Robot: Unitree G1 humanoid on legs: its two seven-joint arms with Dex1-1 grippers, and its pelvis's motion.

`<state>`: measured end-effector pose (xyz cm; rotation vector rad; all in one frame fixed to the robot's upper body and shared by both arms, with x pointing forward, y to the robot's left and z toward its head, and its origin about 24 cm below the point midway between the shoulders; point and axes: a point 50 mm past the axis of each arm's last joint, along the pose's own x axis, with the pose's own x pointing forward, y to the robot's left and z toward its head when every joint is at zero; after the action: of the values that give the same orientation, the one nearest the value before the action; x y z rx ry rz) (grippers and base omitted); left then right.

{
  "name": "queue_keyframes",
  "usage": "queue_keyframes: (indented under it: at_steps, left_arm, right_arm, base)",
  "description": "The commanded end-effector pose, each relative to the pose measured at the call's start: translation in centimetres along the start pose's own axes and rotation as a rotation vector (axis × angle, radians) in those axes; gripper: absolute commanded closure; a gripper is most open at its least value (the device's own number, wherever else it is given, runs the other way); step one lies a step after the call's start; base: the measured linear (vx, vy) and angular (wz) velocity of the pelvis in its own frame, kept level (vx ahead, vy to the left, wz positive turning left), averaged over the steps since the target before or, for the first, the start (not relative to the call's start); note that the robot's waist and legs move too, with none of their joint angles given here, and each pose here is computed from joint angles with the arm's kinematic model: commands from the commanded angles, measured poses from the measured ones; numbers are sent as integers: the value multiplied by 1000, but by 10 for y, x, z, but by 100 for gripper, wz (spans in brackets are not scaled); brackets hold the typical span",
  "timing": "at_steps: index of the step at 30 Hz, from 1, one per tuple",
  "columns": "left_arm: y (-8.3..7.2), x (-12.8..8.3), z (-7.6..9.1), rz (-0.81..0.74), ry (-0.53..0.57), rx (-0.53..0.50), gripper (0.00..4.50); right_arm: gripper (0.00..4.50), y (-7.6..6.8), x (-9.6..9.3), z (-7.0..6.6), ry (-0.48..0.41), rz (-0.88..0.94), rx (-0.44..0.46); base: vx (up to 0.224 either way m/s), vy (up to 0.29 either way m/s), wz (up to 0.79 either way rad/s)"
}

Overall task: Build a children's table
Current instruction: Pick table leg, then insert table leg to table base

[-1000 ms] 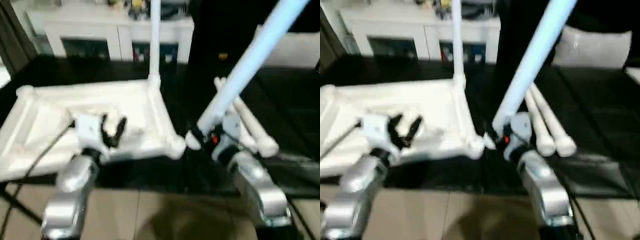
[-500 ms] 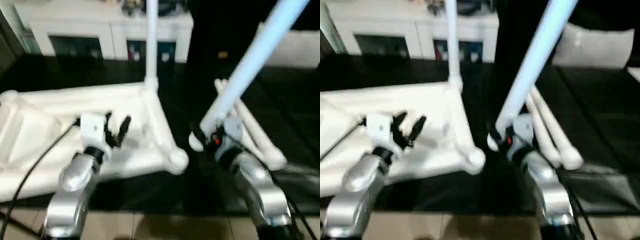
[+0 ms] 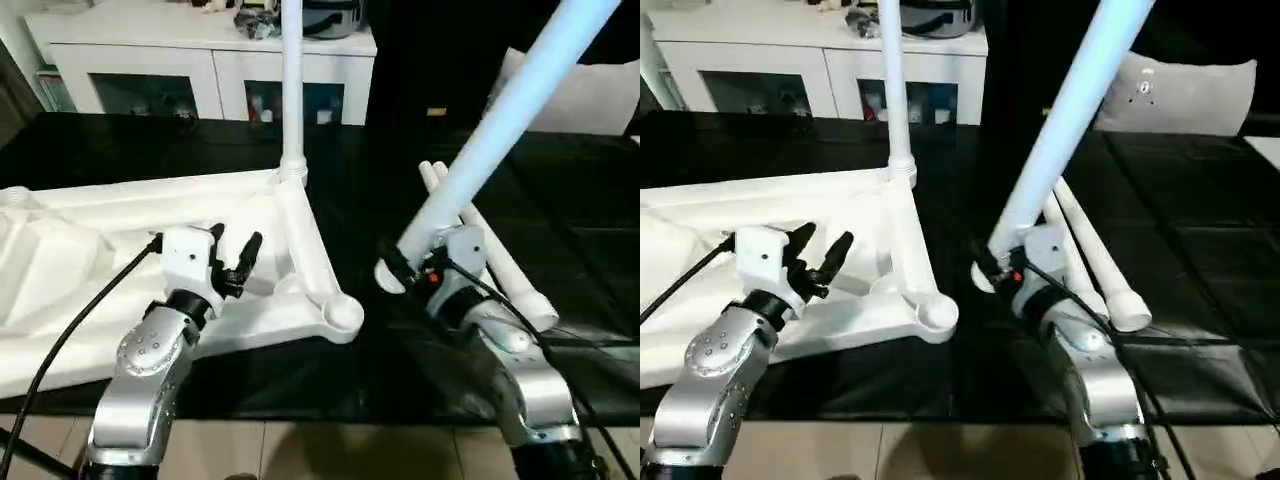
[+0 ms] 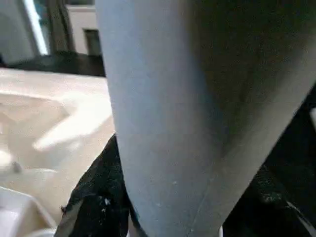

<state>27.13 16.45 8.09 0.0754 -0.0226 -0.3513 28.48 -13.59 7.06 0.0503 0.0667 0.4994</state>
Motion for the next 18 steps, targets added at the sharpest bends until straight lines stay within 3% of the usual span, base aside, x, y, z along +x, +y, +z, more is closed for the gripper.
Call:
queue_keyframes:
  at_steps: [1, 5, 8, 10, 14, 18]
  left_arm:
    - [-3, 3, 3, -49, -15, 6, 159]
    - [-8, 11, 2, -210, 11, 20, 159]
    - [-17, 16, -1, -439, 111, 43, 159]
    - [-21, 16, -8, -577, 213, 119, 159]
    - [-17, 27, -10, -542, 228, 170, 159]
    - [-12, 52, 7, -465, 97, 70, 159]
  right_arm:
    - [260, -5, -1, 3, -5, 2, 25]
    - [260, -11, 0, 7, -17, 17, 37]
    - [260, -21, 1, 16, -67, 0, 26]
    - [260, -26, 1, 10, 20, -2, 18]
    - [260, -29, 0, 11, 12, 21, 10]
    - [260, -33, -1, 11, 6, 31, -40]
  base:
    - [-70, 20, -2]
    - [-31, 11, -1]
    - [0, 0, 0]
    - [0, 0, 0]
    - [0, 0, 0]
    - [0, 0, 0]
